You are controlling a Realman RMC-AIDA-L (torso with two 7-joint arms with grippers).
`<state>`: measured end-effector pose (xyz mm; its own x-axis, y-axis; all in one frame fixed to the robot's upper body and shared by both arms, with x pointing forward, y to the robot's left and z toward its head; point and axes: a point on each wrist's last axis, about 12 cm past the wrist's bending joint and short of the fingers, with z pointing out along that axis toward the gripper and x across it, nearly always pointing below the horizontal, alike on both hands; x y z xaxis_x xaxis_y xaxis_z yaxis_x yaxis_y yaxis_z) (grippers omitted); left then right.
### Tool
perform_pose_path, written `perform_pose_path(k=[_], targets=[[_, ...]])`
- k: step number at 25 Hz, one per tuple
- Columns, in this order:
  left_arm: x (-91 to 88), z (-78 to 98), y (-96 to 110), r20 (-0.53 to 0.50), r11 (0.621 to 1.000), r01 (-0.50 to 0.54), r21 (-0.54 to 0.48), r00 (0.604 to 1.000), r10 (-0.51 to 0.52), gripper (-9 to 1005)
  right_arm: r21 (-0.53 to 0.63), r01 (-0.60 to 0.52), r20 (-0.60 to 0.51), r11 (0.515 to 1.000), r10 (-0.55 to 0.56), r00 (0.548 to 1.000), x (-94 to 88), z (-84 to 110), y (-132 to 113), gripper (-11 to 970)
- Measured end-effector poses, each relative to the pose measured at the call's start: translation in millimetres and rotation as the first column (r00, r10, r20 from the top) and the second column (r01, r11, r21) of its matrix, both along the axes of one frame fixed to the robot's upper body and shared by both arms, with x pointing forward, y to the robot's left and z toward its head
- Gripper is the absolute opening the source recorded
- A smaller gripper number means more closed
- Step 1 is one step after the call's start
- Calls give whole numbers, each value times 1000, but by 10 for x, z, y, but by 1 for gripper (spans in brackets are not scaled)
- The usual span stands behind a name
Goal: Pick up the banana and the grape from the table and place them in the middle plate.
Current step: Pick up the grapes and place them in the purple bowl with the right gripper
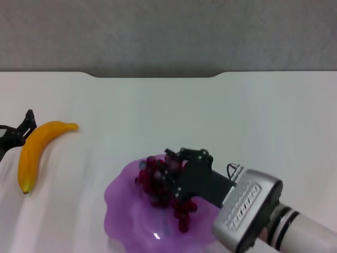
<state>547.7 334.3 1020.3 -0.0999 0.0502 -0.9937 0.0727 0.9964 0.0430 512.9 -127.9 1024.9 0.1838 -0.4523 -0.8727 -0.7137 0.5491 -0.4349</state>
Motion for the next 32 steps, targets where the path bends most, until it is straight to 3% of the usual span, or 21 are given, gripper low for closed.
perform_pose_path(k=[3,15,23,32], targets=[[-2,-1,1,-1,1000,0,0,1000,0,897,-7,36,-54,999,-37,998,95,9,25,261],[-11,-6,17,-2,1000,-5,2,1000,5,897,-40,16,-60,999,-18,998,128,19,82,726],[-13,-8,19,-3,1000,-6,2,1000,6,896,-55,-54,-7,997,54,999,193,166,277,842],[-13,-5,23,-1,1000,-9,0,1000,9,896,-67,-92,38,994,94,995,144,238,392,841]])
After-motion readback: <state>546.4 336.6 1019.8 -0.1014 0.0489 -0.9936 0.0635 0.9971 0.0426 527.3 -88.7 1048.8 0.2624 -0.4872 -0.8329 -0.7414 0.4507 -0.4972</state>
